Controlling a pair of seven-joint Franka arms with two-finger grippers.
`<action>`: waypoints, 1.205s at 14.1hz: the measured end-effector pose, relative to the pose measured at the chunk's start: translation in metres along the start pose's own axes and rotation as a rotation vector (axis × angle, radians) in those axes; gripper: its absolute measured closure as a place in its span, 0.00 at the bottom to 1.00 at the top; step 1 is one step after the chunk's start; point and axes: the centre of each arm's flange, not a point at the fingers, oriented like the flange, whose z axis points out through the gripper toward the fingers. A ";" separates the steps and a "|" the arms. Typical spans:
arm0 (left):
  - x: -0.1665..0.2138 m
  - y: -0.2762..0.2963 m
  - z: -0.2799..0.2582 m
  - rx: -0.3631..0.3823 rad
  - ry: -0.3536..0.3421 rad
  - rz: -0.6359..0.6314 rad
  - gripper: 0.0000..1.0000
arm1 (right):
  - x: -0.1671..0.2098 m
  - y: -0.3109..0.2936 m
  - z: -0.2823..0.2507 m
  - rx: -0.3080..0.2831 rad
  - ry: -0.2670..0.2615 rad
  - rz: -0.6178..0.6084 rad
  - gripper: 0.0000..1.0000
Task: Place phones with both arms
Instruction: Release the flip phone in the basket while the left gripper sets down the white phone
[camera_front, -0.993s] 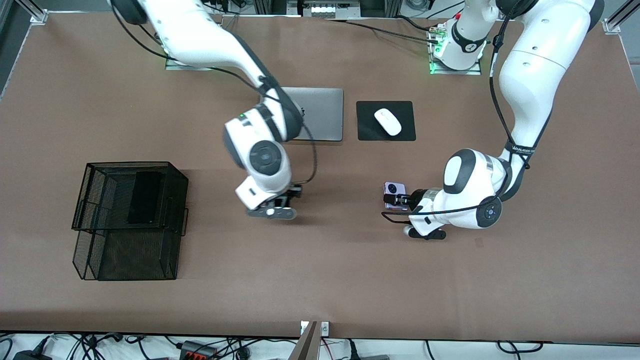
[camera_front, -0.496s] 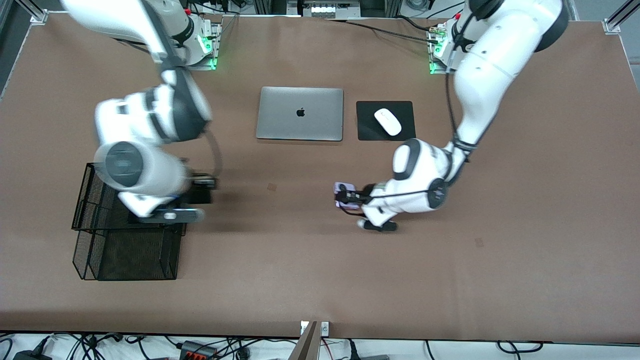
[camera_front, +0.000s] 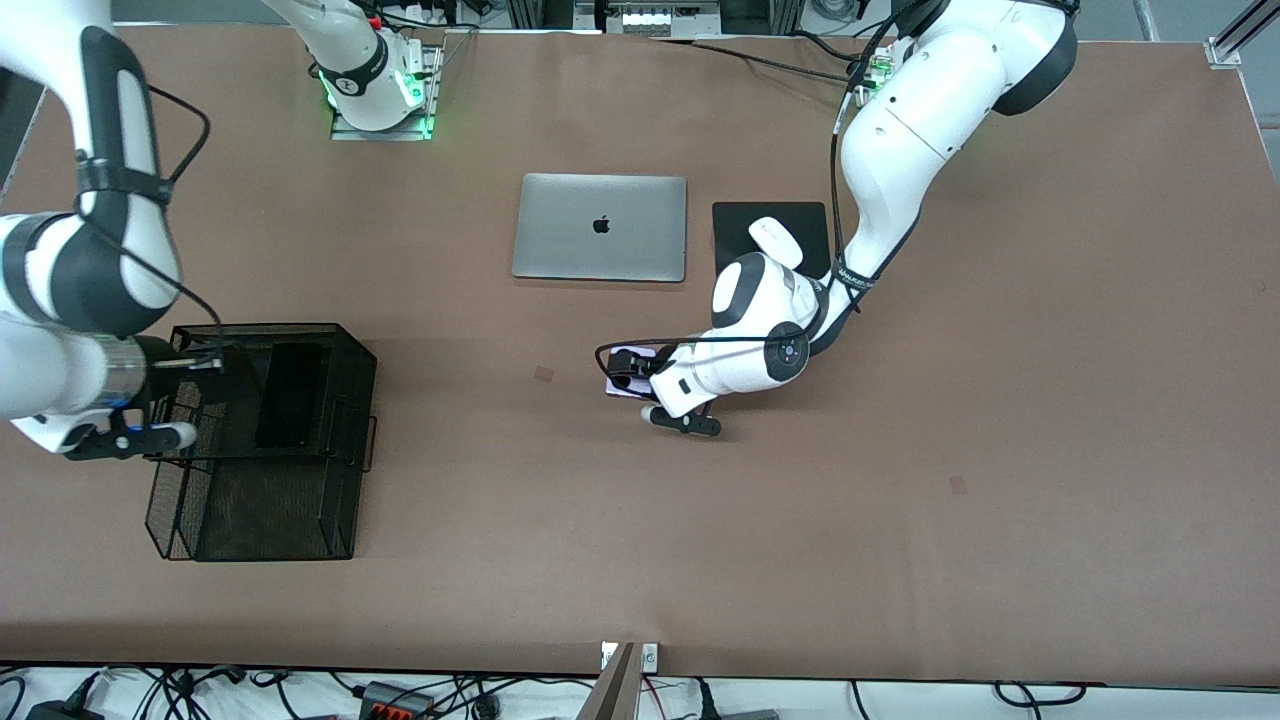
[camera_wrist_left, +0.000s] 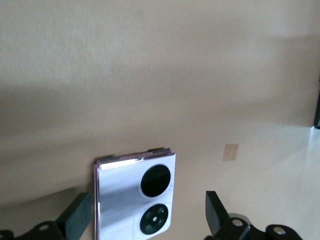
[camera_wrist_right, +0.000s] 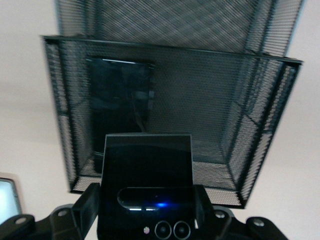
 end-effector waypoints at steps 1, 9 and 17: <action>0.005 -0.002 -0.007 0.004 0.012 -0.001 0.00 | 0.003 0.003 0.004 -0.013 0.002 -0.002 0.20; 0.023 -0.082 -0.173 0.582 -0.190 0.150 0.00 | 0.024 0.041 0.048 -0.032 0.012 0.026 0.20; -0.005 -0.131 -0.351 0.753 -0.273 0.008 0.00 | 0.025 0.029 0.019 -0.036 0.081 0.010 0.00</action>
